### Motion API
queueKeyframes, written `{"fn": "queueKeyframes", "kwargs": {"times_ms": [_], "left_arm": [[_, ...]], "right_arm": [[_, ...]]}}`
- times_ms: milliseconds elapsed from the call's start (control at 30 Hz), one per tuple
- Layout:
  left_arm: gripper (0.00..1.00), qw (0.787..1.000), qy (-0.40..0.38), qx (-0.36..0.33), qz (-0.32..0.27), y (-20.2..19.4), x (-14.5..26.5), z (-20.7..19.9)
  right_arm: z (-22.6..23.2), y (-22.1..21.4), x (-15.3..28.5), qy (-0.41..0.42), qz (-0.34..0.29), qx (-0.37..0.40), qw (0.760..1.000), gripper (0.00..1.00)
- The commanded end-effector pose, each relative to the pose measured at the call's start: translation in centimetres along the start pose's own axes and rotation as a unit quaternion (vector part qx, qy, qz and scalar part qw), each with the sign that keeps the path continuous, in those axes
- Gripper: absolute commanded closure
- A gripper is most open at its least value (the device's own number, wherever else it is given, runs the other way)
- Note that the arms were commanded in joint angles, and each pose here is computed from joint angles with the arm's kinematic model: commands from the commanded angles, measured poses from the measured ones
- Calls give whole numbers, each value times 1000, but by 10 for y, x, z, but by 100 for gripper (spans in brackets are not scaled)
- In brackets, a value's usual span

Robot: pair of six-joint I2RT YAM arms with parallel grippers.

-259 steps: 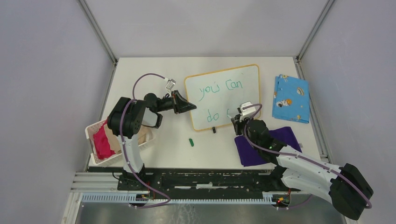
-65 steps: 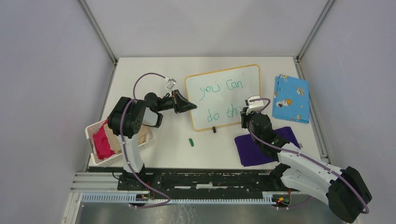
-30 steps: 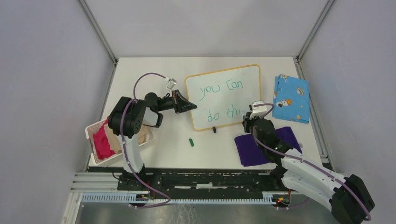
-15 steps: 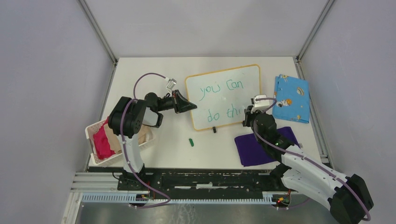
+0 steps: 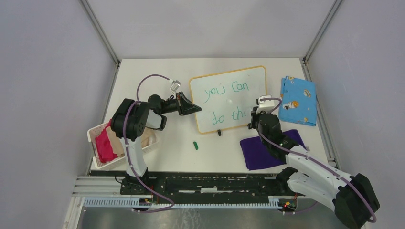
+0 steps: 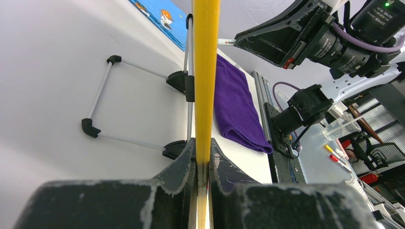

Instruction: Write a sentence on the whiteboard

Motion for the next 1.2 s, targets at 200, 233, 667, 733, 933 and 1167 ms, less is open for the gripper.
{"fn": "queueKeyframes", "kwargs": {"times_ms": [200,233,667,733,933,1167], "left_arm": [[98,999,-19,2,27,-7,-4,-1],[98,999,-19,1,26,-7,-4,-1],[98,999,-20,2,27,-7,-4,-1],[98,999,-19,1,26,-7,-4,-1],[98,999,-19,2,26,-7,-4,-1],[98,999,-19,3,26,-8,-4,-1]], "right_arm": [[0,24,-8,-6,-26,-21,999,100],[0,24,-8,-6,-26,-21,999,100],[8,11,-8,26,-15,-16,999,100],[9,5,-7,31,-11,-16,999,100],[8,-10,-4,36,6,-12,999,100],[2,-25,1,14,24,-6,1000,100]]}}
Point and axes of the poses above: each gripper's point midway between its finger pads, its own x axis back along the fingers, its own z axis along the line the jaws close on, y = z × x, the point moved 8 cm from there along x, back along the fingers, and after that the axes turned 11 degrees about x, right-handed, at the moved point
